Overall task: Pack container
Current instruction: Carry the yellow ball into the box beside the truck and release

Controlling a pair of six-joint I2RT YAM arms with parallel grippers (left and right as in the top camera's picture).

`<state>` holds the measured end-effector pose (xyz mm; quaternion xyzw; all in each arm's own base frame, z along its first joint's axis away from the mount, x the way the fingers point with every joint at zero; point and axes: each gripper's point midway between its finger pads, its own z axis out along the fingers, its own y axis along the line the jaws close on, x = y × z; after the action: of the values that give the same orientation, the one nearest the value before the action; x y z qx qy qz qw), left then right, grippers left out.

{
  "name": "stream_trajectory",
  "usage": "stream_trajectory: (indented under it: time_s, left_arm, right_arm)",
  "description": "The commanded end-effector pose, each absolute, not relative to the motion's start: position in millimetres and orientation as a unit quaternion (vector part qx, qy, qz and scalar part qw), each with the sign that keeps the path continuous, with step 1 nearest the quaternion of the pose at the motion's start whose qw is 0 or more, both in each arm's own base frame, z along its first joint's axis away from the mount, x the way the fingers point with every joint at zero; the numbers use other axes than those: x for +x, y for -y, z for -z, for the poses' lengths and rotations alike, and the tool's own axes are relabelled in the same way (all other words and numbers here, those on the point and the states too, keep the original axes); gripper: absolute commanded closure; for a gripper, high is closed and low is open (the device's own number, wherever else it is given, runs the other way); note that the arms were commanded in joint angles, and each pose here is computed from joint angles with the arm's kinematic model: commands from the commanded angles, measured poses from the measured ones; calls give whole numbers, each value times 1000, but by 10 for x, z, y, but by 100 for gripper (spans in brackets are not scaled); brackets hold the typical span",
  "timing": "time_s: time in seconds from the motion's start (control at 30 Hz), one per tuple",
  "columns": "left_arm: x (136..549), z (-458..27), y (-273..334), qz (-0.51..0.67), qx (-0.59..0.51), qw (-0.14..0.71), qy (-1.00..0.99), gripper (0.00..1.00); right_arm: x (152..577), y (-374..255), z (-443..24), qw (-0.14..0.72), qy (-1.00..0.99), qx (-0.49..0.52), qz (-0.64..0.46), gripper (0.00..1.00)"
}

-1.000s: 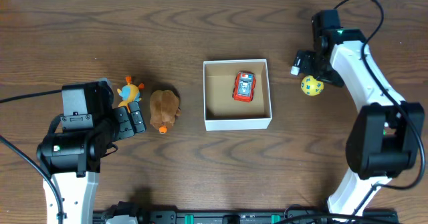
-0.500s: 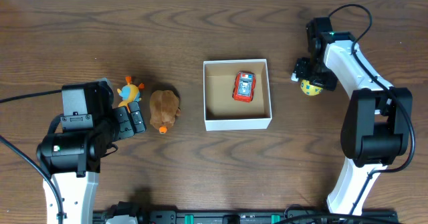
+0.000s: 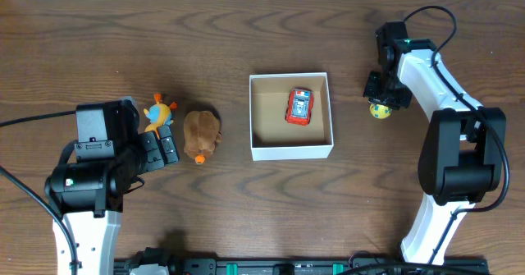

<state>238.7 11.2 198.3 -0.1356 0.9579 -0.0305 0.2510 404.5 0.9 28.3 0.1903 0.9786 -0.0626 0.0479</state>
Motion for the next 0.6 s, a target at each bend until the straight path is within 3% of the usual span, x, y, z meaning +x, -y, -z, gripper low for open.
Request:
stream_trajectory:
  time_s: [0.0, 0.27, 0.4, 0.57]
  left_arm:
    - [2402, -2036, -109, 33, -138, 257, -956, 2]
    - [2402, -2036, -109, 33, -138, 257, -956, 2]
    - [2403, -2037, -109, 33, -138, 257, -956, 2]
    - [2403, -2037, -108, 33, -137, 257, -956, 2]
  right_arm:
    - [4035, 2, -338, 49, -978, 193, 62, 95]
    - [4208, -266, -1307, 151, -980, 119, 41, 99]
    - [4172, -690, -1948, 233, -971, 59, 11, 99]
    - [3971, -1386, -2232, 271, -962, -21, -24, 99]
